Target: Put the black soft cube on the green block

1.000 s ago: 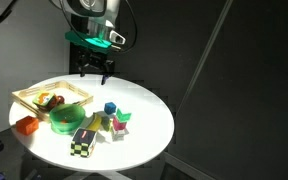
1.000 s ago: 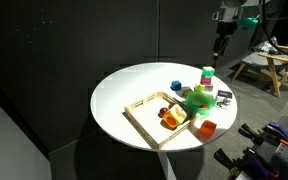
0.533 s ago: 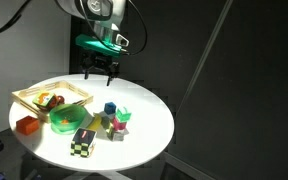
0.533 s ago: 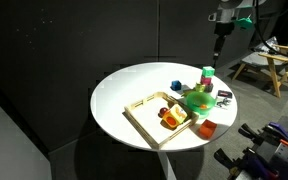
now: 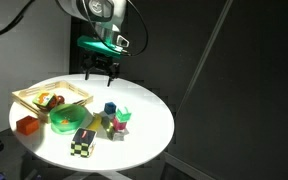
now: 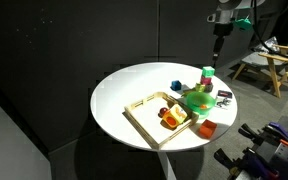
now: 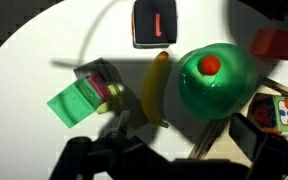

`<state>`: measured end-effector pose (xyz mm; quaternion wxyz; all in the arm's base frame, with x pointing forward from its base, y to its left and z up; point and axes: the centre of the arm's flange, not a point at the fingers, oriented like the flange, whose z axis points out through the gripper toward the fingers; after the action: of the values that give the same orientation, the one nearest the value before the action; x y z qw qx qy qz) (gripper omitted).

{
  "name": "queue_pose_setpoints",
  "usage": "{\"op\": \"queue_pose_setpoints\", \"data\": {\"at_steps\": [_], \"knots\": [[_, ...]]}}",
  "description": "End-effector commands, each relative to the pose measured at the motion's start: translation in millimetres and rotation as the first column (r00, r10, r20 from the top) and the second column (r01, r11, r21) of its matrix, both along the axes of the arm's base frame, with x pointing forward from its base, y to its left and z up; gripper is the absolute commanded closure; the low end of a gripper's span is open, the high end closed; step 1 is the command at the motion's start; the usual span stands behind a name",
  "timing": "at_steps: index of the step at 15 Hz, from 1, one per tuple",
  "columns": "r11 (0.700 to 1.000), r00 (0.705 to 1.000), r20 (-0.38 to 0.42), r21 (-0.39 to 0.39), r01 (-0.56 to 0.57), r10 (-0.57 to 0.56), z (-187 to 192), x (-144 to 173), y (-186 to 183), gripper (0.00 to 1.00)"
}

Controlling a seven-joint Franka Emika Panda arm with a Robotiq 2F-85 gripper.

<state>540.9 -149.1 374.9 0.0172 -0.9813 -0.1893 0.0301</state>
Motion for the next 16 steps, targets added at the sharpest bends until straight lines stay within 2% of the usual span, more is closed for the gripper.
{"op": "queue_pose_setpoints", "data": {"at_steps": [1, 16], "knots": [[1.0, 1.0, 0.0, 0.0, 0.0, 0.0, 0, 0, 0, 0.0], [1.0, 1.0, 0.029, -0.029, -0.006, 0.007, -55, 7, -8, 0.0]]}}
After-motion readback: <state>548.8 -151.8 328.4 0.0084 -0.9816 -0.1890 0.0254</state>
